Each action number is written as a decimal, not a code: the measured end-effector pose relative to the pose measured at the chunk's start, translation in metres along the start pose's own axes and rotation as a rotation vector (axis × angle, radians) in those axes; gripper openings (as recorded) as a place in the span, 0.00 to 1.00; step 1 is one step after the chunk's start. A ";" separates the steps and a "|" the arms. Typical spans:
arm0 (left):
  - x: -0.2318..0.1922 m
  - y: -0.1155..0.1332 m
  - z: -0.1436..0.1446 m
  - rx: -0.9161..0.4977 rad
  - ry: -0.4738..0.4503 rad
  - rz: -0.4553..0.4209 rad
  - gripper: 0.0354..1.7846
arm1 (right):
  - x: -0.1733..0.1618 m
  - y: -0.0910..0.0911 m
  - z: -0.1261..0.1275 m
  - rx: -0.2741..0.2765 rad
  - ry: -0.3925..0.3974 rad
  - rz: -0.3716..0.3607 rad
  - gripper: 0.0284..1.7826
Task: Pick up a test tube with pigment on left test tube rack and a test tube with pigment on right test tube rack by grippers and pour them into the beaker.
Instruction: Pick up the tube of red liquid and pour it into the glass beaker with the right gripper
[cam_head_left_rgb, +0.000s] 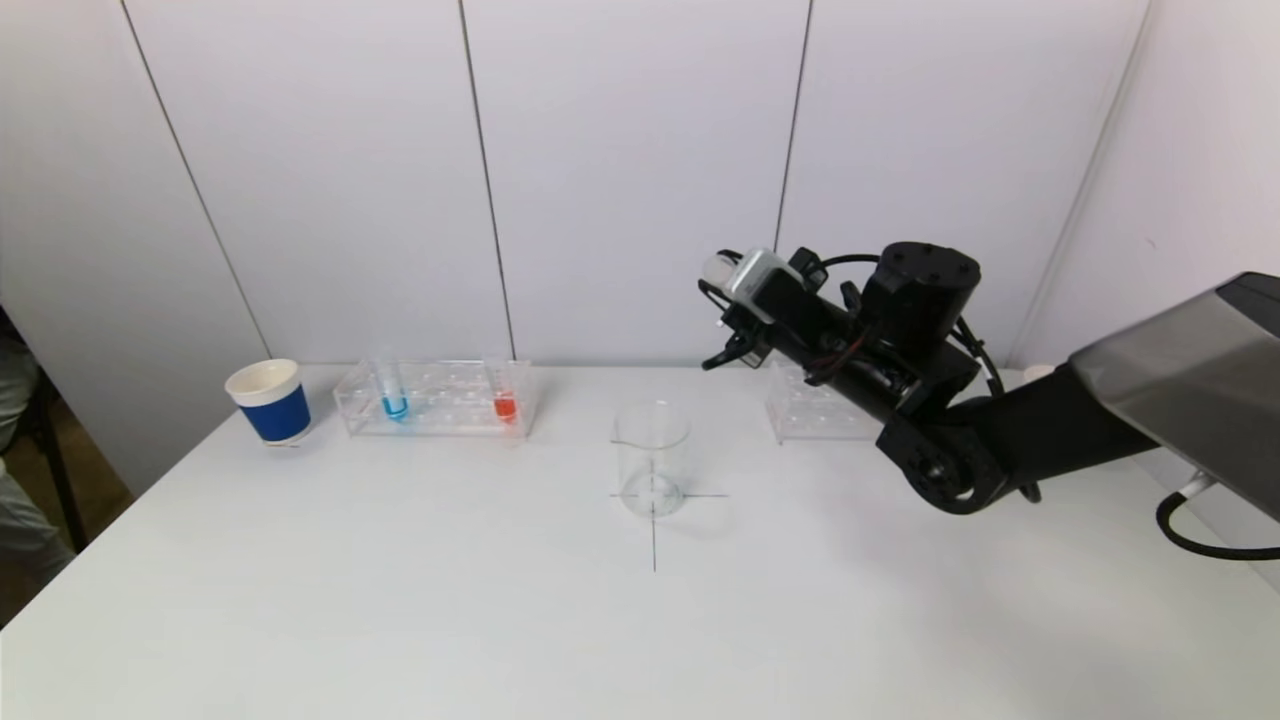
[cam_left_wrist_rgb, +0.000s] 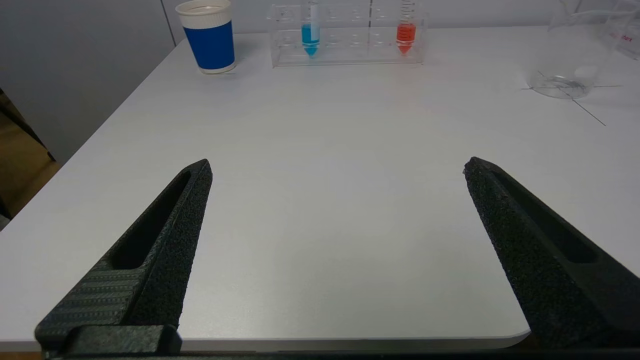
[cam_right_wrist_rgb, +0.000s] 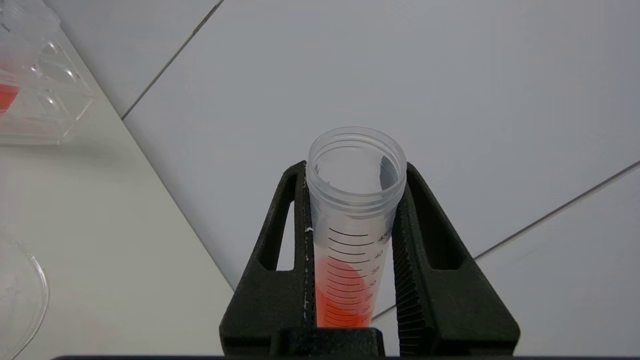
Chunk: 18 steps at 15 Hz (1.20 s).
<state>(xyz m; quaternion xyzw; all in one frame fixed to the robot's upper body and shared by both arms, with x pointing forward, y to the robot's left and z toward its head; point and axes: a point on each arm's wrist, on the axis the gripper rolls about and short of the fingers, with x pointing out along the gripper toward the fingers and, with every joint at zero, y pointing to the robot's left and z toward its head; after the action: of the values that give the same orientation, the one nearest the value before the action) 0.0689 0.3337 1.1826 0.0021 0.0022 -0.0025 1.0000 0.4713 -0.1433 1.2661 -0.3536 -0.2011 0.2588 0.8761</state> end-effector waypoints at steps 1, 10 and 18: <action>0.000 0.000 0.000 0.000 0.000 0.000 0.99 | 0.003 0.002 0.000 -0.011 -0.017 -0.003 0.27; 0.000 0.000 0.000 0.000 0.000 0.000 0.99 | 0.011 0.016 -0.006 -0.104 -0.125 0.024 0.27; 0.000 0.000 0.000 0.000 0.000 0.001 0.99 | 0.011 0.026 -0.007 -0.174 -0.199 0.033 0.27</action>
<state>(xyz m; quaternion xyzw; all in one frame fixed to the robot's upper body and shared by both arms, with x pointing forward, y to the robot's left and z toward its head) 0.0689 0.3337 1.1826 0.0021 0.0022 -0.0020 1.0000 0.4755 -0.1242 1.2445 -0.4041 -0.3028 0.2886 0.8134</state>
